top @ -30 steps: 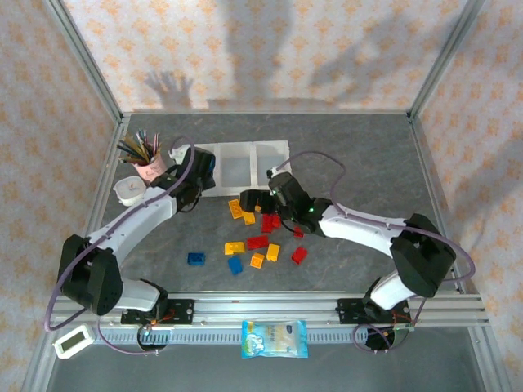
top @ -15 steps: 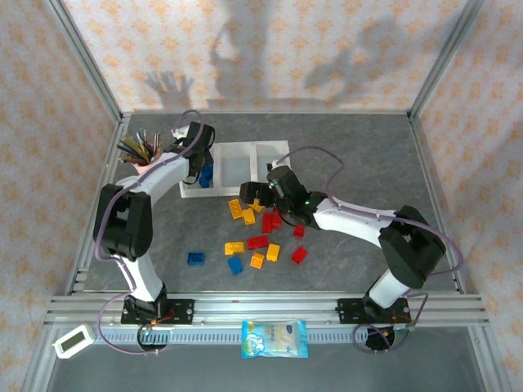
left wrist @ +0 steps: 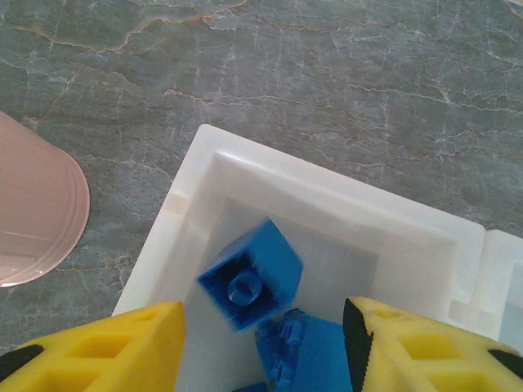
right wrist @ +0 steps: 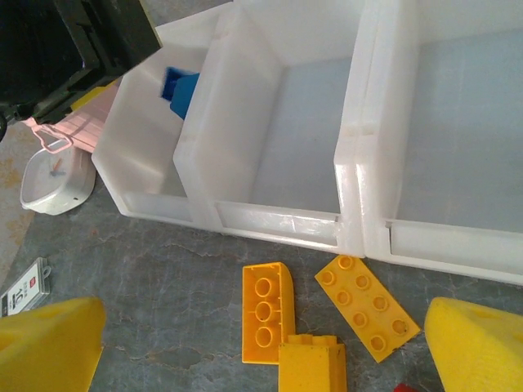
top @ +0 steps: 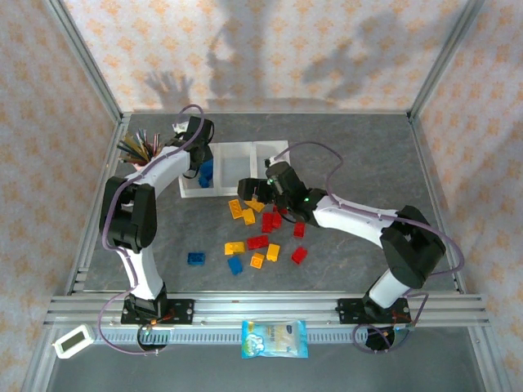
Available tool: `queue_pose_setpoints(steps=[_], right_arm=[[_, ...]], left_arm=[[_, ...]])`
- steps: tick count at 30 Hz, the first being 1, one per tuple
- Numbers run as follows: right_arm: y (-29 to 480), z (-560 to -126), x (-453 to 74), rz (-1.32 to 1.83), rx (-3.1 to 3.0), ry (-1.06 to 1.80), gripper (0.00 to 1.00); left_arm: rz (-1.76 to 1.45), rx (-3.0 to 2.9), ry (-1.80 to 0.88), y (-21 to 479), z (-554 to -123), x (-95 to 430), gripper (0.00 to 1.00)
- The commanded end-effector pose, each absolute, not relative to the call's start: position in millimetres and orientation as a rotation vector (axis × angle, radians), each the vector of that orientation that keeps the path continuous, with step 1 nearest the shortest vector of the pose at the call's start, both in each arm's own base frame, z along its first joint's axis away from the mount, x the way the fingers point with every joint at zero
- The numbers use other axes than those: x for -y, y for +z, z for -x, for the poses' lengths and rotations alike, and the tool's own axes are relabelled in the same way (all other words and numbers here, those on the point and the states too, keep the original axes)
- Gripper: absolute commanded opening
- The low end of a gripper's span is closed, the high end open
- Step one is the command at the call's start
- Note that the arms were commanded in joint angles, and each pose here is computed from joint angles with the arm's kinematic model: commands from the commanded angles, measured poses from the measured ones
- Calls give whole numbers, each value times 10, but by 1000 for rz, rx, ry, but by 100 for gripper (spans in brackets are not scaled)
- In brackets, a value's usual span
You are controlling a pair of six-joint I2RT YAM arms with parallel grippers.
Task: Sort the legos into containers by color
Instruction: Place the lego in the container, then pick up the lego from the bottom-left of the table.
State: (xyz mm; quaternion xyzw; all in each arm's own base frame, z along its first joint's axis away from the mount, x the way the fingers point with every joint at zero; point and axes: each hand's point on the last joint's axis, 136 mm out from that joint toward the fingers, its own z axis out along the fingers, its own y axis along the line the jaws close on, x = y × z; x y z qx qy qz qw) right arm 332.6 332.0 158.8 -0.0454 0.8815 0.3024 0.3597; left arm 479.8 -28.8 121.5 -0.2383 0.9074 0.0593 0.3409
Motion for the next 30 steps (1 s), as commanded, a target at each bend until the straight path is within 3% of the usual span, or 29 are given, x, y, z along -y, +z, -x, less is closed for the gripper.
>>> queue_pose_setpoints(steps=[1, 13, 22, 30], right_arm=[[1725, -3362, -3305, 152, -2254, 752, 100], [1638, -3033, -3246, 286, -2337, 750, 100], [1402, -2575, -3365, 382, -2364, 771, 100], [1114, -2287, -3448, 351, -2397, 834, 100]], left_arm=[[605, -2349, 127, 1515, -4692, 278, 58], [568, -2391, 22, 1637, -3717, 410, 67], [643, -2459, 5, 1184, -2733, 585, 75], [737, -2517, -2, 698, -2179, 593, 80]])
